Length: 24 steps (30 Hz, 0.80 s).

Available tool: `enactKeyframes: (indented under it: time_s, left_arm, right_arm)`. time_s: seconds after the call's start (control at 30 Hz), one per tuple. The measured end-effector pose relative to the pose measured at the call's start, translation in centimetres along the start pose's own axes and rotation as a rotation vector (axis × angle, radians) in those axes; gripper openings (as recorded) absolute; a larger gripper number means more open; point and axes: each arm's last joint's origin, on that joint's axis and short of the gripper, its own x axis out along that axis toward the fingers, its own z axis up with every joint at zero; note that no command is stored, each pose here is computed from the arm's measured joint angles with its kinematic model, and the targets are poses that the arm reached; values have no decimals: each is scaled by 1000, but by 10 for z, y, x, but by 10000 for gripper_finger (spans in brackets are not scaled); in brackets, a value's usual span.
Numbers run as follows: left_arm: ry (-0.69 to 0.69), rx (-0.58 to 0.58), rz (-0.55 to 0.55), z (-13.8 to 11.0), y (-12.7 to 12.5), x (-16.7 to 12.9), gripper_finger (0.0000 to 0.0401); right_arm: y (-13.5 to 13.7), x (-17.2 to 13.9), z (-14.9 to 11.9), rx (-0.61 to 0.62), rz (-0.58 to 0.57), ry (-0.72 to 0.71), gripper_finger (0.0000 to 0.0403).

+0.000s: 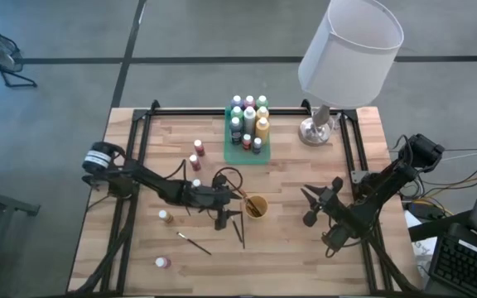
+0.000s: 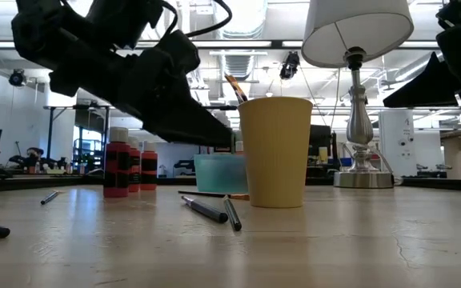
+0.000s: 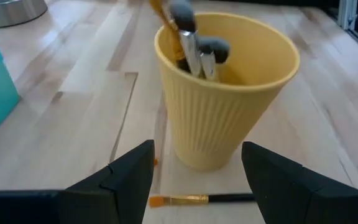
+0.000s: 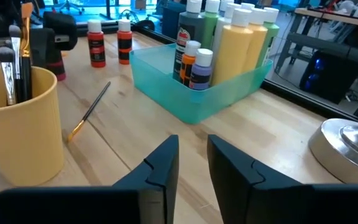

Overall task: Pick & Place Paint Supplies
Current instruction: Put the orange paintbrush into the yellow cup

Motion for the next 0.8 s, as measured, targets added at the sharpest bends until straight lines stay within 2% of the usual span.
enactKeyframes:
  time_s: [0.53, 0.8]
  left_arm:
    - [40, 9, -15, -7, -4, 25, 248]
    - [34, 10, -17, -4, -7, 34, 248]
  right_arm:
    - [0, 0, -1, 3, 1, 0, 115]
    - [0, 0, -1, 4, 1, 0, 111]
